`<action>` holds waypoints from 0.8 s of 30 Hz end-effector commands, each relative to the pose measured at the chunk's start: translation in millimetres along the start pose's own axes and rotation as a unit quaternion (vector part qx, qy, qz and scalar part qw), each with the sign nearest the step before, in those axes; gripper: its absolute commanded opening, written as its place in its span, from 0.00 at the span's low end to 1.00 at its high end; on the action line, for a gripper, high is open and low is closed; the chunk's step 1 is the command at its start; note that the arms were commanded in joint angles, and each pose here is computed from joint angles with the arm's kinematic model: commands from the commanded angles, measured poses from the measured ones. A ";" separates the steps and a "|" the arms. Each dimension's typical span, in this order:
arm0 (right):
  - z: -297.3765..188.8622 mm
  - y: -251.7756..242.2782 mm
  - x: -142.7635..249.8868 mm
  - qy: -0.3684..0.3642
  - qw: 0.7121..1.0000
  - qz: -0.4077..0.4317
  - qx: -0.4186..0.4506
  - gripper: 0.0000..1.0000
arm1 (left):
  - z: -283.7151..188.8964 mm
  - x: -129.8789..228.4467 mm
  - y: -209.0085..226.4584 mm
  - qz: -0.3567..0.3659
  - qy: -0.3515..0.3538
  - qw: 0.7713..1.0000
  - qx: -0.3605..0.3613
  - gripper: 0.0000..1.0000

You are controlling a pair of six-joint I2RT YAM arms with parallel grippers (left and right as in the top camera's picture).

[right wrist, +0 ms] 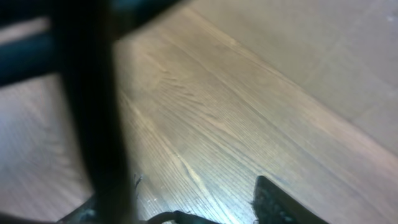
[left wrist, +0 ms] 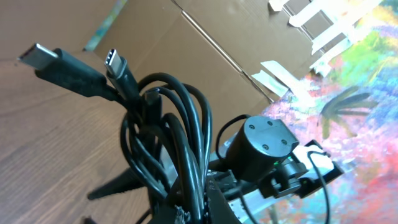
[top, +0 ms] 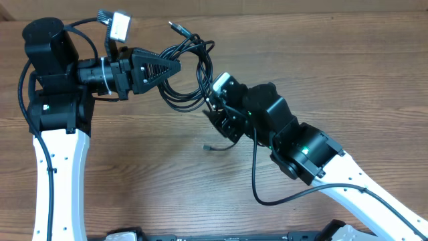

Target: Untangle cables

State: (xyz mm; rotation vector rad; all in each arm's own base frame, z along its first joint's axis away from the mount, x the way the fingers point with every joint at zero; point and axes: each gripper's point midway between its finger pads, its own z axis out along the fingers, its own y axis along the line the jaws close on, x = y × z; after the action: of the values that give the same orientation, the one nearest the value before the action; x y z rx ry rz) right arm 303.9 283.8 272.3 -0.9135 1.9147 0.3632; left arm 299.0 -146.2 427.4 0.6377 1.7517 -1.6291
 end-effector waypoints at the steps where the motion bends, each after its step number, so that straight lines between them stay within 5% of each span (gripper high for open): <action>1: 8.1 -10.5 1.1 0.008 0.999 0.001 0.031 0.51 | -1.7 1.1 -10.9 -0.027 0.010 0.999 0.020 0.04; 9: 9.7 -5.7 9.4 0.023 0.997 0.071 0.020 0.04 | -1.8 -3.0 -10.7 -0.002 0.006 1.000 0.015 0.04; 18: -34.3 42.7 -9.4 -0.009 0.989 0.079 -0.127 0.04 | -1.8 -6.1 -7.5 0.083 0.000 0.997 0.006 0.04; 19: -38.8 41.8 -11.2 -0.013 0.989 0.078 -0.124 0.05 | -1.8 -6.1 -7.5 0.083 0.000 0.997 0.006 0.04; 20: -42.9 39.7 -11.7 -0.016 0.990 0.077 -0.119 0.18 | -1.8 -6.1 -7.5 0.082 0.000 0.997 0.006 0.04; 22: -50.5 34.8 -9.3 -0.013 0.991 0.078 -0.106 0.61 | -1.8 -6.1 -7.4 0.073 0.000 0.997 0.006 0.04; 24: -60.0 35.1 -7.4 -0.010 0.991 0.078 -0.106 0.63 | -1.8 -6.2 -7.4 0.073 0.000 0.997 0.005 0.04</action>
State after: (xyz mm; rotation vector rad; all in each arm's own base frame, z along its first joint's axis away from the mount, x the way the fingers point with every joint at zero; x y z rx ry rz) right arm 249.8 281.9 287.8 -0.9077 1.9920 0.6598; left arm 298.9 -146.2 433.0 0.7310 1.6766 -1.5573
